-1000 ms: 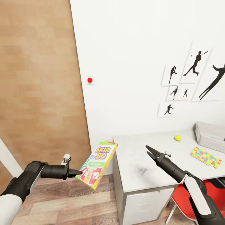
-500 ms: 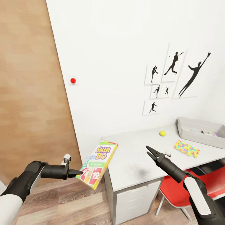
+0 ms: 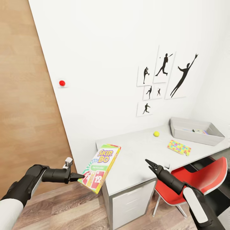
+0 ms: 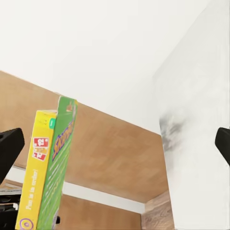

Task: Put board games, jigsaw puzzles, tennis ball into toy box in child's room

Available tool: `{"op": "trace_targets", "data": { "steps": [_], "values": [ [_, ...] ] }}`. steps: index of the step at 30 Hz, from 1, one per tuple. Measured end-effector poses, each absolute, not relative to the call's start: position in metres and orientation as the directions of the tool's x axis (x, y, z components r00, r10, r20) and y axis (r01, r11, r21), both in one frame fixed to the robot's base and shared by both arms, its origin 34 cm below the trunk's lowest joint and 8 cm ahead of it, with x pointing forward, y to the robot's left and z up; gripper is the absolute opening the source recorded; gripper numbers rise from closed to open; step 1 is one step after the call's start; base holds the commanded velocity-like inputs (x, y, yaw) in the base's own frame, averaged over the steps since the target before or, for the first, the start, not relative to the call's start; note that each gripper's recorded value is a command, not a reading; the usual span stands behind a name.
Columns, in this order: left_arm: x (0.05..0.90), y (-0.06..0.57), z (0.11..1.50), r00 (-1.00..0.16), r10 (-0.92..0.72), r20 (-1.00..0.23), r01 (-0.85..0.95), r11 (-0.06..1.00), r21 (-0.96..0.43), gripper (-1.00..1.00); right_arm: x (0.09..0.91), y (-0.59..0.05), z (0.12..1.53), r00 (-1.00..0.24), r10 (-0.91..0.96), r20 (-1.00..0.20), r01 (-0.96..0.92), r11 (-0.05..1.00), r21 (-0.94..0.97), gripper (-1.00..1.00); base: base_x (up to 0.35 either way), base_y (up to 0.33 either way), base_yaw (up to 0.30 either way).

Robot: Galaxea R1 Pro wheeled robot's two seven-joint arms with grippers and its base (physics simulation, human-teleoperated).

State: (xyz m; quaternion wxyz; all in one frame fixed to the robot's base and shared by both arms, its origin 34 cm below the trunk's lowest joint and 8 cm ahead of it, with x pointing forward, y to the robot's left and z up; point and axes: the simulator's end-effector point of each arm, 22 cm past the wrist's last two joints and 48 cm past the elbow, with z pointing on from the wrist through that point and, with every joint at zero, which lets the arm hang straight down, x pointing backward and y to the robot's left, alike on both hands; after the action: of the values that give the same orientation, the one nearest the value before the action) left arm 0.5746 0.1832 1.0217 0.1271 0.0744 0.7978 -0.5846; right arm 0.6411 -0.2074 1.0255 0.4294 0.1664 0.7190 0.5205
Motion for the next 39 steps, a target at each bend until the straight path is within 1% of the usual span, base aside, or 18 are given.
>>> {"op": "trace_targets", "data": {
  "steps": [12, 27, 39],
  "values": [
    [0.5747, 0.1834, 1.0216, -0.957, -0.03, -0.29, 0.267, 0.306, -0.914, -1.0, 0.6417, -0.2081, 1.025, -0.568, 0.688, -0.452, -0.214, 0.407, 0.888, 1.0, 0.0, 0.0, -0.153],
    [0.5747, 0.1834, 1.0216, -0.955, -0.028, -0.296, 0.273, 0.306, -0.912, -1.0, 0.6424, -0.2087, 1.028, -0.563, 0.687, -0.459, -0.223, 0.409, 0.885, 1.0, 0.0, 0.0, -0.017],
    [0.5746, 0.1834, 1.0213, -0.955, -0.027, -0.297, 0.274, 0.307, -0.911, -1.0, 0.6423, -0.2087, 1.0282, -0.562, 0.687, -0.46, -0.223, 0.409, 0.885, 1.0, 0.0, 0.0, -0.249]
  ]
}}
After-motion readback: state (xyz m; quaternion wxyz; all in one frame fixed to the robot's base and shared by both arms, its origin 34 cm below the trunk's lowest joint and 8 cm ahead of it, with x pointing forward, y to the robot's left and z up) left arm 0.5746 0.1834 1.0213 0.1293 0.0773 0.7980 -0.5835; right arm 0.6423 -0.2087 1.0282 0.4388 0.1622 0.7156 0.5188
